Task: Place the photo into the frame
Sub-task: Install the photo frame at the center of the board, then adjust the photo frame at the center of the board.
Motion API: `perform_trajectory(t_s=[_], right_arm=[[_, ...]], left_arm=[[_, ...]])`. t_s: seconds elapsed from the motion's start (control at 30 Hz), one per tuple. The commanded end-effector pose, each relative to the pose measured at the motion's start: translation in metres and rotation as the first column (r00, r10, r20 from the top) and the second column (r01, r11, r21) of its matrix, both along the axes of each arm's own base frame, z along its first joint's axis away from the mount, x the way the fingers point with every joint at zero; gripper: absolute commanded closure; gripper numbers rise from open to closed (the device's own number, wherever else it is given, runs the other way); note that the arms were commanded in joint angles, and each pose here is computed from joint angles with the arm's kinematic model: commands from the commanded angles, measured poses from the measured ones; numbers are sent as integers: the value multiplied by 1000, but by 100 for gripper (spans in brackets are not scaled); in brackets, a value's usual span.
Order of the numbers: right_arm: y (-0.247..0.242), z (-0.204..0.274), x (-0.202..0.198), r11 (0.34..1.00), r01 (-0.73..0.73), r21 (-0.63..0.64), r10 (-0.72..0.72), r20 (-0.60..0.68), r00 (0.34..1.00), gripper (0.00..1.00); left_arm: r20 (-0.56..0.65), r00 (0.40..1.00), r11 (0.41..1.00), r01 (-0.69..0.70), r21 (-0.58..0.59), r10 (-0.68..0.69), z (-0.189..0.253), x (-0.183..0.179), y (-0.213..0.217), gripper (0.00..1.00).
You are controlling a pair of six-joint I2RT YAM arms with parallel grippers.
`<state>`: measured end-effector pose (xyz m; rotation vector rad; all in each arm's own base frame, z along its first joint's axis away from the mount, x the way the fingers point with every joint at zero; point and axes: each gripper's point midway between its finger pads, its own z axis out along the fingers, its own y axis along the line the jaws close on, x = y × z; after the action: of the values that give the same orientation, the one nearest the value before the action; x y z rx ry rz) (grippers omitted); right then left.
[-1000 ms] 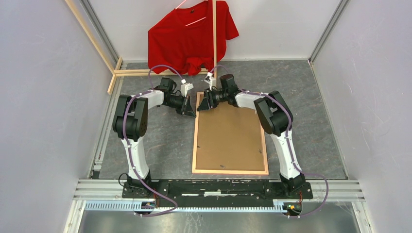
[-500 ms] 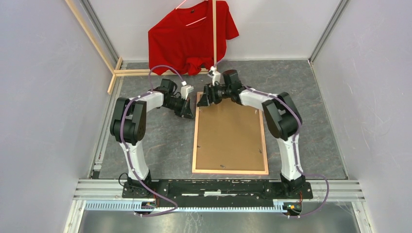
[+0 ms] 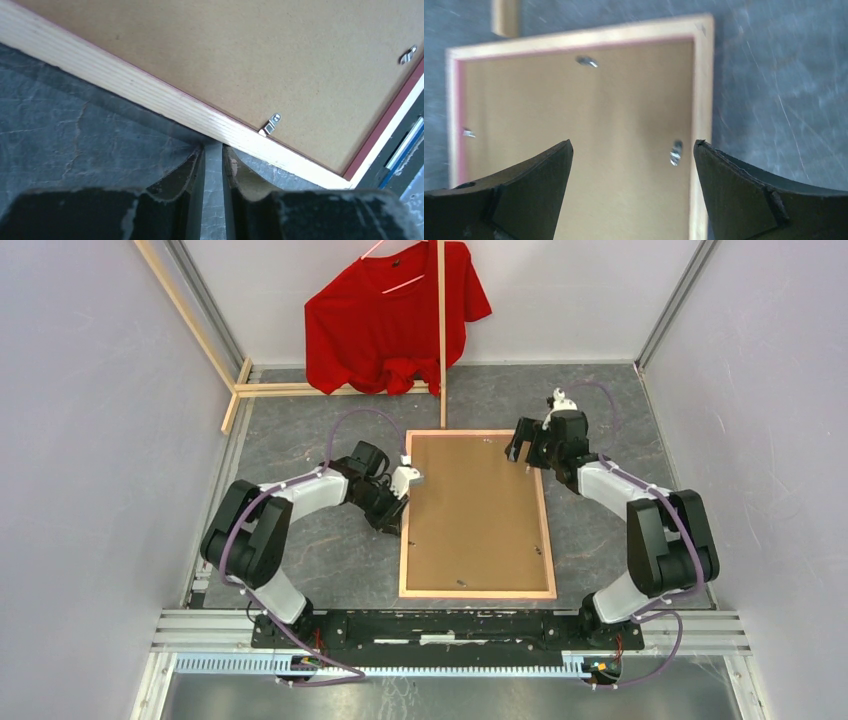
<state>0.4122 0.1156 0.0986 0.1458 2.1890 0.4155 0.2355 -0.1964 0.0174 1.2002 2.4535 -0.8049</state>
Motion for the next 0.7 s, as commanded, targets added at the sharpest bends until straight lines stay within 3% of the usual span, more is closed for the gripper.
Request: perform_trajectory(t_s=[0.0, 0.13, 0.23, 0.47, 0.6, 0.67], right_arm=[[-24, -40, -13, 994, 59, -95, -70, -112, 991, 2], [-17, -66, -22, 997, 15, -79, -29, -184, 982, 2], [-11, -70, -27, 999, -10, -47, 1, -179, 984, 8], [-6, -64, -26, 998, -51, -41, 44, -162, 986, 34], [-7, -69, -30, 996, -68, -52, 58, -175, 983, 60], [-5, -72, -33, 996, -79, -43, 70, -177, 982, 65]], left_arm=[[89, 992, 993, 79, 85, -87, -8, -7, 1, 74], [98, 985, 987, 129, 100, -139, -7, -18, -11, 74], [97, 981, 981, 159, 108, -169, -8, -25, -20, 75], [89, 970, 968, 212, 133, -225, -12, -35, -25, 77], [88, 965, 963, 234, 136, -246, -10, -36, -25, 78], [83, 963, 962, 245, 122, -256, -9, -39, -26, 78]])
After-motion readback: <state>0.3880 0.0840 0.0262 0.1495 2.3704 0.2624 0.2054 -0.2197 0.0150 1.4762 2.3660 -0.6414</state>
